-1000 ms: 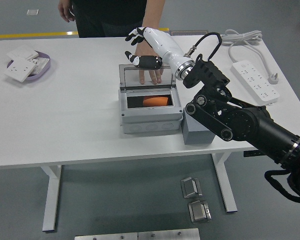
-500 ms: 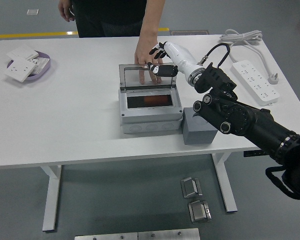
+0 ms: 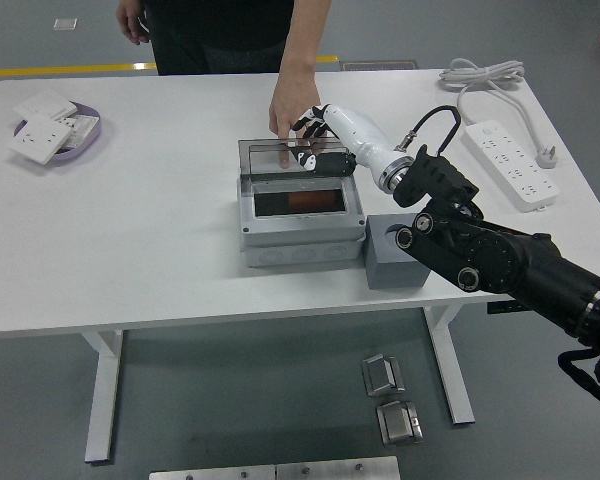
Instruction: Pick up the cylinder from the cube,place it in the box,flap close box
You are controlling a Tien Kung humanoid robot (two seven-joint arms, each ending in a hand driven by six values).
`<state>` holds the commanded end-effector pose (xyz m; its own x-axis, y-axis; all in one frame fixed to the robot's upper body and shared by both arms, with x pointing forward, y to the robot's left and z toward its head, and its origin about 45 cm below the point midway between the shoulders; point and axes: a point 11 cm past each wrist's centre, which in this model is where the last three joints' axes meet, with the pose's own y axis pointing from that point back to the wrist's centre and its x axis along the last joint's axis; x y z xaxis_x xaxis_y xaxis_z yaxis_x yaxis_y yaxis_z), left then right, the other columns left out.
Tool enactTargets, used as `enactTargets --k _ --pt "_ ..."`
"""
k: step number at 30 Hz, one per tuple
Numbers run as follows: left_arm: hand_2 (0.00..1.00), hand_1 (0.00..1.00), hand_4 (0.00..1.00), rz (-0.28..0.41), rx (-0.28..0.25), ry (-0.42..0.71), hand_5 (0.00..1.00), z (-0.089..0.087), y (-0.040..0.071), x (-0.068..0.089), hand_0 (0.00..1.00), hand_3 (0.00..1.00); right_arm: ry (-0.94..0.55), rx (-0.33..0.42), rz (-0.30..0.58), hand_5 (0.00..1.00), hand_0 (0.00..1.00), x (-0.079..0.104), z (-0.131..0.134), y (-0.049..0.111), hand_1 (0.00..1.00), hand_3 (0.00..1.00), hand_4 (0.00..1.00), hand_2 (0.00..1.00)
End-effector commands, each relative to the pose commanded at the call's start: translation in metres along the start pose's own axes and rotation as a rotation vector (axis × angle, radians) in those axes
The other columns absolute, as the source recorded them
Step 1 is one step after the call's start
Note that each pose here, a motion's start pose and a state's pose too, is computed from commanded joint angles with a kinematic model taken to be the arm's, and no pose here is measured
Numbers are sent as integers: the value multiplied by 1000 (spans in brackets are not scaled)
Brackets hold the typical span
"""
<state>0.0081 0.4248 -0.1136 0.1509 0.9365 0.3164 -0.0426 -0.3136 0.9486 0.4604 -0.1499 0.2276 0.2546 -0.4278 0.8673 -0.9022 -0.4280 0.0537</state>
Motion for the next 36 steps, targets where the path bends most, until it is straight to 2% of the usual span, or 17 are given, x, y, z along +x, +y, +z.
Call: enactTargets --k 12,21,36 --pt "600 617 675 -4 1 8 300 -2 0 -3 595 611 -25 66 -44 333 693 -22 -14 23 629 681 635 609" --pt "600 618 674 -6 5 13 298 -4 0 -4 595 612 -48 93 -35 339 688 -27 -20 35 628 680 635 609" --pt "600 618 673 -8 8 18 297 -6 0 -6 595 611 -87 94 -40 325 661 -35 -17 50 623 682 624 608"
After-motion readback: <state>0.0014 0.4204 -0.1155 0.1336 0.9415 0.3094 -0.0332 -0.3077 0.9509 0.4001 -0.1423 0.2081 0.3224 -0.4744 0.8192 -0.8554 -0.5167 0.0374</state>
